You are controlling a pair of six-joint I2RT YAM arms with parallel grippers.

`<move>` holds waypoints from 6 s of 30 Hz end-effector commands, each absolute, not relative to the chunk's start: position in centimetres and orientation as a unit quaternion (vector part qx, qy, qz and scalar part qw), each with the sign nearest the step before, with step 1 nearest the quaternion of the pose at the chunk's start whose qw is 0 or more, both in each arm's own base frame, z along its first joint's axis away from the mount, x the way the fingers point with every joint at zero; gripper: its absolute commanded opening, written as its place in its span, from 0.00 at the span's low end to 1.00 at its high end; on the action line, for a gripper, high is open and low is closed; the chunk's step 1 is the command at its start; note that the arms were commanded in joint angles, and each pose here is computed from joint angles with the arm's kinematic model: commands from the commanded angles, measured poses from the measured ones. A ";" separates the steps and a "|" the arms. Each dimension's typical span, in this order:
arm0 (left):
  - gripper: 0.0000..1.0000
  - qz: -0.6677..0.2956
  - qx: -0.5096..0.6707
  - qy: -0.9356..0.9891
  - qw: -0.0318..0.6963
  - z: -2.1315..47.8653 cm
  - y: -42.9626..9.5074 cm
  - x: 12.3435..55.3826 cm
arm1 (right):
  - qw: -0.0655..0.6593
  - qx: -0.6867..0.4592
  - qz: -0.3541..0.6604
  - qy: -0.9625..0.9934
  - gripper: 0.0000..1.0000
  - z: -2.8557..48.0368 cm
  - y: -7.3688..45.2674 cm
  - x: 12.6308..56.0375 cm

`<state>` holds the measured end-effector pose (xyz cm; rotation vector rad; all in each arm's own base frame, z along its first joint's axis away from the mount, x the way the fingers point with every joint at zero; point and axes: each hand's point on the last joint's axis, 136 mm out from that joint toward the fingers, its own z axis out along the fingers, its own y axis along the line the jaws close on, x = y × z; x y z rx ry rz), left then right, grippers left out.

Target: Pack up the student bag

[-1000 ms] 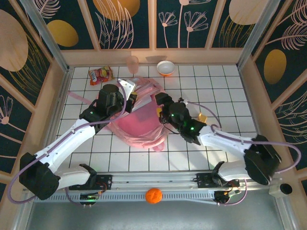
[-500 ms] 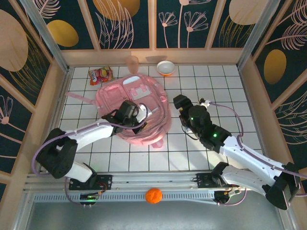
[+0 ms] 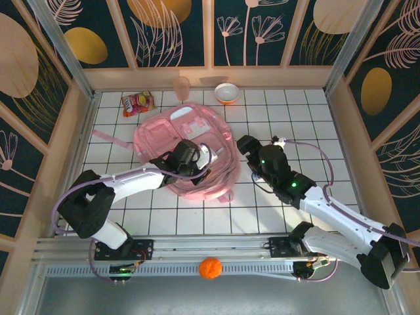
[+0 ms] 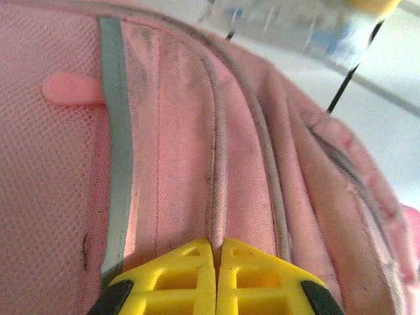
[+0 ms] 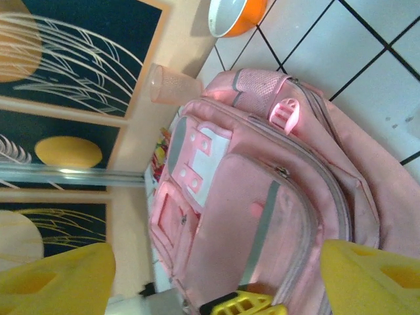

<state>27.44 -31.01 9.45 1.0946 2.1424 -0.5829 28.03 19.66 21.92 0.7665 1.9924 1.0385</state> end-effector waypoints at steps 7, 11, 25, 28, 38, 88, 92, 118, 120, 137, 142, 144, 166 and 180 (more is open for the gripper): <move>0.59 -0.236 0.374 0.804 0.398 18.2 -29.5 29.5 | 0.408 0.174 0.370 0.816 0.79 23.6 20.7 28.8; 0.68 -0.218 0.287 0.840 0.405 19.6 -22.9 30.9 | 0.398 0.143 0.377 0.824 0.79 23.5 21.9 28.9; 0.75 -0.247 0.075 0.918 0.299 11.3 -13.0 31.1 | 0.330 0.070 0.419 0.843 0.79 22.2 26.5 28.6; 0.83 -0.254 0.058 0.917 0.302 11.0 -12.1 32.1 | 0.325 0.074 0.421 0.844 0.79 21.7 26.7 28.4; 0.83 -0.283 0.028 0.926 0.250 8.6 -11.8 31.0 | 0.287 0.083 0.401 0.866 0.78 18.8 26.5 26.8; 0.00 -0.253 0.006 0.922 0.292 9.0 -10.2 28.9 | 0.163 0.152 0.423 0.878 0.62 13.5 30.4 20.8; 0.00 -0.262 0.014 0.916 0.302 9.7 -10.5 28.8 | 0.138 0.186 0.437 0.869 0.61 12.0 31.5 19.2; 0.00 -0.341 0.129 0.901 0.237 10.0 -17.5 25.7 | 0.265 0.208 0.485 0.807 0.36 15.1 33.9 30.8; 0.00 -0.345 0.147 0.898 0.229 10.0 -18.4 25.3 | 0.266 0.207 0.486 0.806 0.35 15.1 34.2 31.0; 0.13 -0.339 0.270 0.877 0.209 9.6 -24.9 23.6 | 0.259 0.199 0.518 0.790 0.31 16.4 36.7 31.7; 0.29 -0.351 0.285 0.862 0.231 11.4 -25.8 24.2 | 0.269 0.194 0.491 0.806 0.31 15.8 35.2 31.6; 0.44 -0.341 0.291 0.858 0.251 12.4 -25.6 24.5 | 0.271 0.181 0.475 0.818 0.32 15.4 34.3 31.7; 0.74 -0.024 0.589 0.729 0.347 10.4 -14.9 23.5 | 0.290 -0.044 0.386 0.875 0.50 15.4 30.7 24.2; 0.20 0.004 0.596 0.711 0.372 9.4 -15.8 24.9 | 0.181 -0.060 0.415 0.890 0.41 10.4 35.4 19.5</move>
